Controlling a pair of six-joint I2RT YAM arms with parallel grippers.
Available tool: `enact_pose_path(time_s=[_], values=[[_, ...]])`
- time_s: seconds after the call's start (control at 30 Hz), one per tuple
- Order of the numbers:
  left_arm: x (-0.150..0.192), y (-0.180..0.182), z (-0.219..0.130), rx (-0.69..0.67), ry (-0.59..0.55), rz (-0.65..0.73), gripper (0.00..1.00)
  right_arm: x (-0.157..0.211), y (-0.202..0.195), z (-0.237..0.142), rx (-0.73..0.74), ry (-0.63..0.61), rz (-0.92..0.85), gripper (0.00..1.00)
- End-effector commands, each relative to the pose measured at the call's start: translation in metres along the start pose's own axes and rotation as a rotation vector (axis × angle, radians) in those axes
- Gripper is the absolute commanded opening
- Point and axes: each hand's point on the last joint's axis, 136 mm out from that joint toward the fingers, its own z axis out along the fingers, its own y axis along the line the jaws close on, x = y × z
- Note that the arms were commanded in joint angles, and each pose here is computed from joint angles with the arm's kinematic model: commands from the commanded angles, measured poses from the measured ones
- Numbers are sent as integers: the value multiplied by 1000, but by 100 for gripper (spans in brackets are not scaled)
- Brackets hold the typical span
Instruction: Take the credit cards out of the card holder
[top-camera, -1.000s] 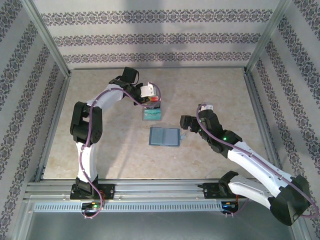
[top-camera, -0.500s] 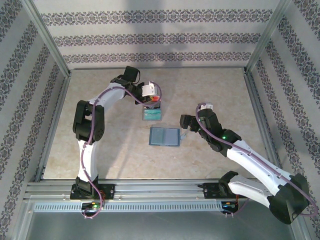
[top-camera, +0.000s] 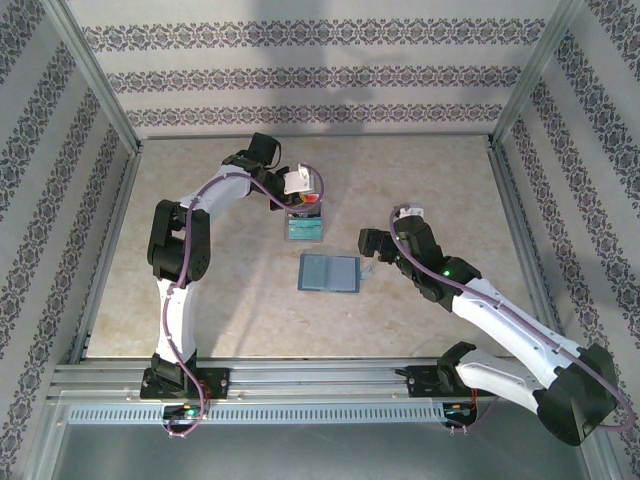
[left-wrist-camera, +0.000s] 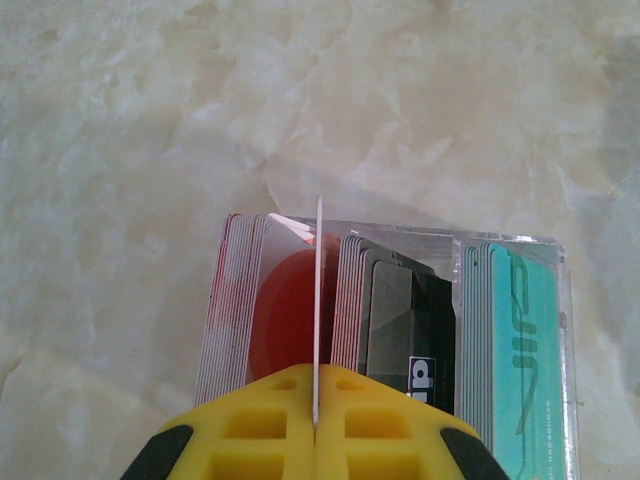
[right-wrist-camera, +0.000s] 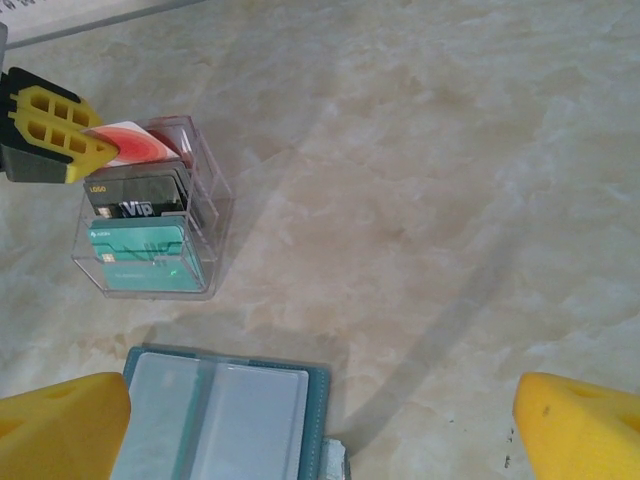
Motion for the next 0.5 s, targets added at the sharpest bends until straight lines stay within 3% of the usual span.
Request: enact_pose_path(time_s=[0.0, 0.47], values=[[-2, 2, 4, 6, -8, 15, 4, -8, 5, -2, -14, -4, 14, 98], [-5, 1, 12, 8, -14, 5, 4, -6, 7, 0, -24, 9, 14, 98]])
